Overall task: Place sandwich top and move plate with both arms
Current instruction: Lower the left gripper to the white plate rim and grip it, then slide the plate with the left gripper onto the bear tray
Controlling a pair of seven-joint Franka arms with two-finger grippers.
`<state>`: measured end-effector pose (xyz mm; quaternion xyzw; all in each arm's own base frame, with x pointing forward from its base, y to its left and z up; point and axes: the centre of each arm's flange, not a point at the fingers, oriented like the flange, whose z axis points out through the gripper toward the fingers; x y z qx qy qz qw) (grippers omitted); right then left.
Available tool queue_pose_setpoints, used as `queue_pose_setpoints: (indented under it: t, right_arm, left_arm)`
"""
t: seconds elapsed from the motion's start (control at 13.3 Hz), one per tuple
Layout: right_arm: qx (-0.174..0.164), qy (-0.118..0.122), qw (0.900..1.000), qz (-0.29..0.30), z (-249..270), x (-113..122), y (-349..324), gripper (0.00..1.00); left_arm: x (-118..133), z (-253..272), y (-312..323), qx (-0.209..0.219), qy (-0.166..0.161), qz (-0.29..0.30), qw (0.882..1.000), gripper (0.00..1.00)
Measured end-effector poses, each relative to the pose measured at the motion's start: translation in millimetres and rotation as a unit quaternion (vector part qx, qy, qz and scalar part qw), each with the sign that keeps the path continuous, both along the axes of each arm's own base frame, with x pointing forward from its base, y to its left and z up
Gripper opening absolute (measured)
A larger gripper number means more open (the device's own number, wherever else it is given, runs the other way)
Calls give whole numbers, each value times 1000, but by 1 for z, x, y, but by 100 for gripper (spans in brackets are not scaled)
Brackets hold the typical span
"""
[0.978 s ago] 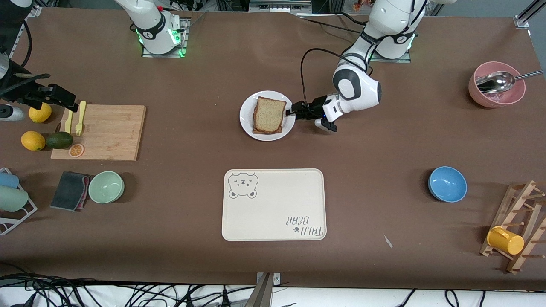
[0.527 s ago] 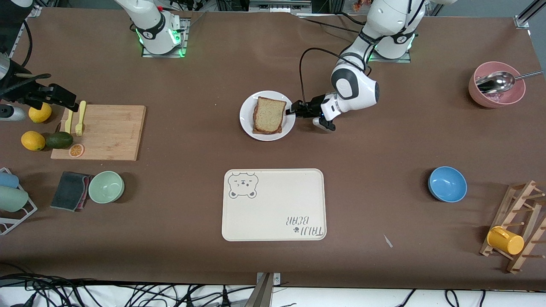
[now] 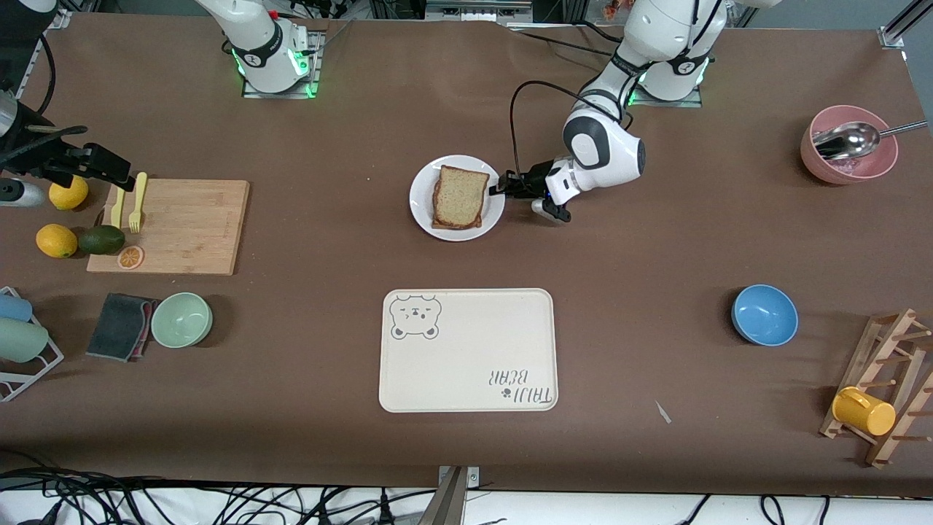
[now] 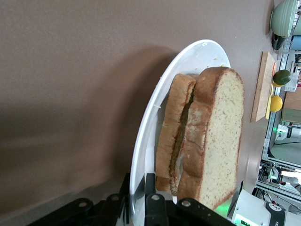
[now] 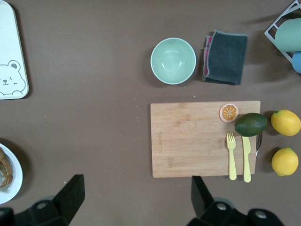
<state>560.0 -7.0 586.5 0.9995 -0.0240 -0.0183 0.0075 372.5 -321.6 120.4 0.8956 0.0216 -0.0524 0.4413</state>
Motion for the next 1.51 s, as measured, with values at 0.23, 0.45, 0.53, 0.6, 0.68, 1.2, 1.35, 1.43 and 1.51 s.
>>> queue_pose_setpoints:
  t: [0.23, 0.45, 0.53, 0.6, 0.68, 1.2, 1.35, 1.43, 1.51]
  right_arm:
    - [0, 0, 1000, 0, 0, 0, 0, 100]
    - [0, 0, 1000, 0, 0, 0, 0, 100]
    - [0, 0, 1000, 0, 0, 0, 0, 100]
    - [0, 0, 1000, 0, 0, 0, 0, 100]
    - [0, 0, 1000, 0, 0, 0, 0, 100]
    - [0, 0, 1000, 0, 0, 0, 0, 100]
    - [0, 0, 1000, -1, 0, 0, -1, 100]
    - [0, 0, 1000, -1, 0, 0, -1, 100]
    - [0, 0, 1000, -1, 0, 0, -1, 100]
  left_arm:
    - [1, 2, -2, -8, 1, -1, 1000, 6]
    - [1, 3, -2, -9, 0, -1, 1000, 6]
    - [1, 3, -2, -9, 0, -1, 1000, 6]
    - [1, 3, -2, -9, 0, -1, 1000, 6]
    - [1, 3, -2, -9, 0, -1, 1000, 6]
    - [8, 4, 4, -21, 4, 6, 1000, 6]
    - [14, 5, 8, -23, 3, 13, 1000, 6]
    - [18, 6, 12, -26, 2, 19, 999, 6]
    - [24, 7, 16, -30, 2, 25, 999, 5]
